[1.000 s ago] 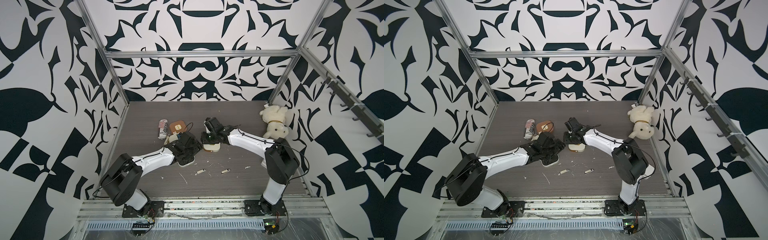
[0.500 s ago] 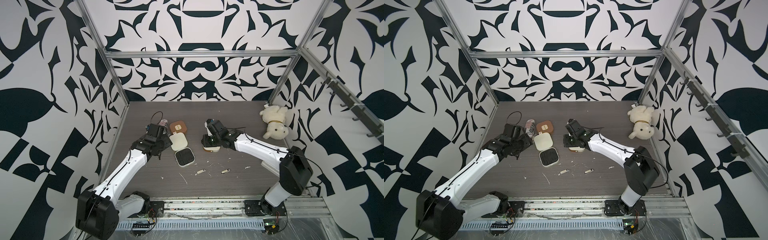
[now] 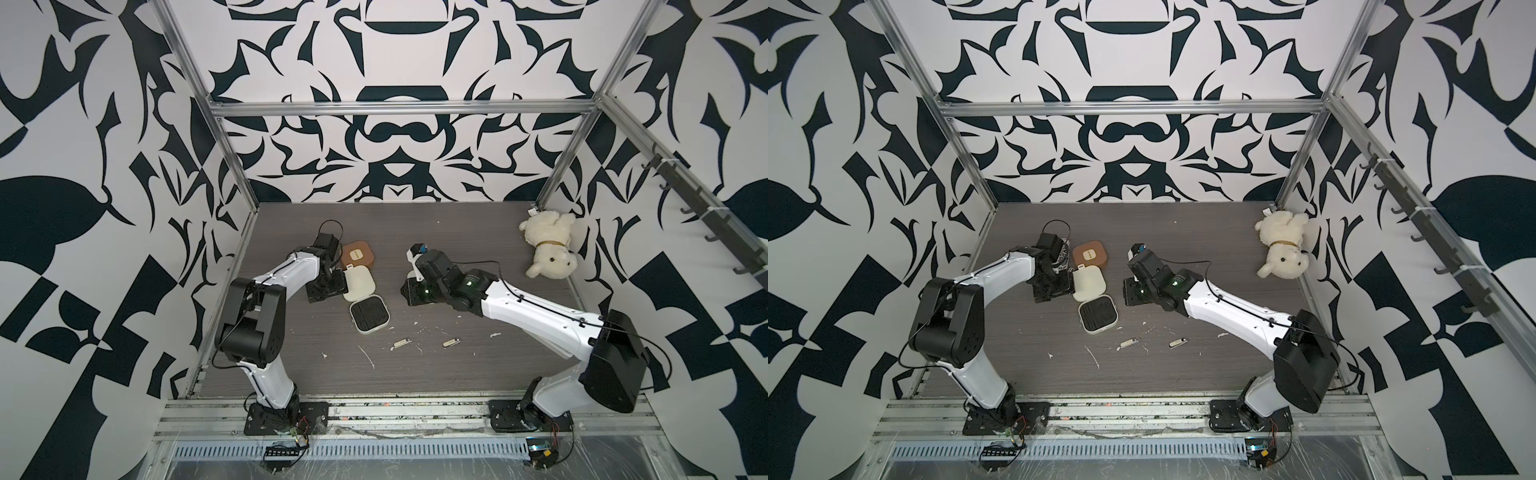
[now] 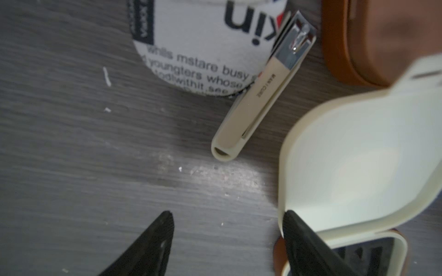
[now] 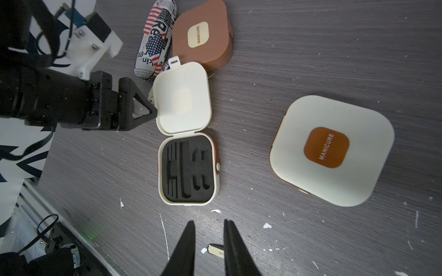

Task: Organize nail clipper sets
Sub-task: Adjust the storage box at the center of the board.

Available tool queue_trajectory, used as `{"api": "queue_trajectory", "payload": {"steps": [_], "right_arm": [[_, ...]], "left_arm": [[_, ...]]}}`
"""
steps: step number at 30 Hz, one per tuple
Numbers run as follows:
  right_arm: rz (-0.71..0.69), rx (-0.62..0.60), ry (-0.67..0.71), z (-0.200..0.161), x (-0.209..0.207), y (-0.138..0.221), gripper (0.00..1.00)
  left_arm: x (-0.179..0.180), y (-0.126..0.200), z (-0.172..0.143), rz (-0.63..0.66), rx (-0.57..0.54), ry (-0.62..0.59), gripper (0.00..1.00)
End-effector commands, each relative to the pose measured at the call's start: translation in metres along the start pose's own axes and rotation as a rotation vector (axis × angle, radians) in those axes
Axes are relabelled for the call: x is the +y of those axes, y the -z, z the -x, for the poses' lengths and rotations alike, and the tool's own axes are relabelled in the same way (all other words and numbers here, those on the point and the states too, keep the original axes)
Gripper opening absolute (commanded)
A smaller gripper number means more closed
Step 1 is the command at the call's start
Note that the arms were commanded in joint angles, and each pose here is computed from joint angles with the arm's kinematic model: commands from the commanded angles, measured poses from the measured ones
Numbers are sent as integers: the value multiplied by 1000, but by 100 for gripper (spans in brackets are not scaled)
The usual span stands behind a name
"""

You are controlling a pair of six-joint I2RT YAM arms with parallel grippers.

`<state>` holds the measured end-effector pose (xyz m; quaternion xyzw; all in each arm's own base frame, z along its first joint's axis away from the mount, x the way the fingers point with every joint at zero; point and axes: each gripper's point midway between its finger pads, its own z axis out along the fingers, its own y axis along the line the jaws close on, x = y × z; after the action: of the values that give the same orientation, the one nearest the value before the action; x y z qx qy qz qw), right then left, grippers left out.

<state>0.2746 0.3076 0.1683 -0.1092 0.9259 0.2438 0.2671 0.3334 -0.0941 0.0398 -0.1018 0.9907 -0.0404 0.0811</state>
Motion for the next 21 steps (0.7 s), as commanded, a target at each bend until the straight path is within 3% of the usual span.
{"api": "queue_trajectory", "payload": {"steps": [1,6,11,14,16,21], "right_arm": [[0,-40,-12,8,0,12,25],[0,-41,-14,8,0,12,25],[-8,-29,-20,7,-1,5,26],[2,-5,-20,5,4,-6,25],[1,19,-10,0,10,-17,25],[-10,79,33,-17,27,-43,22]], "left_arm": [[7,-4,3,31,28,-63,75],[11,-4,6,32,40,-66,70],[-9,27,3,-133,-60,-57,71],[1,34,-5,-99,-62,-25,71],[8,31,-14,-73,-37,15,66],[20,16,-53,-60,29,138,43]]}}
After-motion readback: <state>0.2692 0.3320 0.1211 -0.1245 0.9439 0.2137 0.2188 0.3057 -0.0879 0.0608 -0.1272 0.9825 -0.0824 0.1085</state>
